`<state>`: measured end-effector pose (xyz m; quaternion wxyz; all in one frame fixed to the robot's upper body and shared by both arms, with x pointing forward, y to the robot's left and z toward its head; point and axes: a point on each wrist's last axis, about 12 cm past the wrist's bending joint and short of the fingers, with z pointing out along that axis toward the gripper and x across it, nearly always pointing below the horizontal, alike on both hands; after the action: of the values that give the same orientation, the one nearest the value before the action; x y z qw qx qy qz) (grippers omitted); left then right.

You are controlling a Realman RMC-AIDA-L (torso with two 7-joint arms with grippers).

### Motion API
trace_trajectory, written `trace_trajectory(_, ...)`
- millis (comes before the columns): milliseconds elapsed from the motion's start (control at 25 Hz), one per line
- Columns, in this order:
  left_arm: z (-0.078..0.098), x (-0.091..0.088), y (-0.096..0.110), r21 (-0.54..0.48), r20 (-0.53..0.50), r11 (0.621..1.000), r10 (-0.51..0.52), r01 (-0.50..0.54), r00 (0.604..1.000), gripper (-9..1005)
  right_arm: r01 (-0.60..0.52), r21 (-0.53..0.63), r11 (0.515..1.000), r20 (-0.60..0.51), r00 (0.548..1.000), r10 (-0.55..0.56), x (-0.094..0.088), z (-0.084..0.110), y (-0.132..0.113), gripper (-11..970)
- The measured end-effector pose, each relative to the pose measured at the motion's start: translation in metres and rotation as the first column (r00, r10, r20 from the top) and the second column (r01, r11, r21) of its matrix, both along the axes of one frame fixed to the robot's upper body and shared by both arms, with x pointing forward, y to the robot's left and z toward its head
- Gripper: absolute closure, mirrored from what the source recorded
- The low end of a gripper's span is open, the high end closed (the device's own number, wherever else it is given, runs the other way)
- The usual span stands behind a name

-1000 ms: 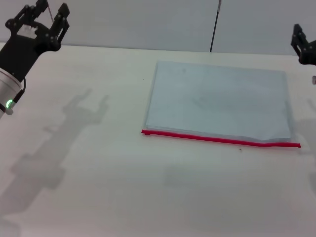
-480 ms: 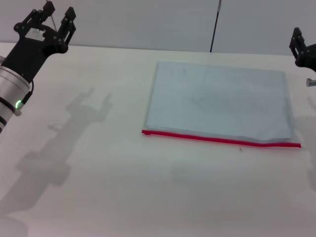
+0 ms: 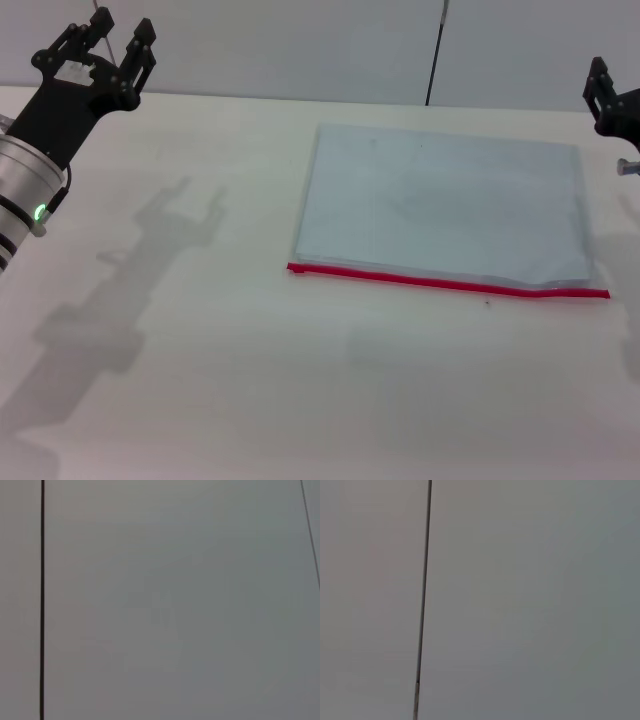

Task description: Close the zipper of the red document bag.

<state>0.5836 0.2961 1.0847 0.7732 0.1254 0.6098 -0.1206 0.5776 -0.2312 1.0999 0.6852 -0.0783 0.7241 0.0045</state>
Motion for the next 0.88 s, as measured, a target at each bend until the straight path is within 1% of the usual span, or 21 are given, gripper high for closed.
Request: trace_trajectory(880, 0.0017, 0.0019, -0.0012, -0.001, 0.004, 1.0, -0.004, 0.004, 1.0, 480, 0.002, 0.007, 1.0, -0.001, 1.0, -0.002, 0.0004, -0.0001, -0.001, 370)
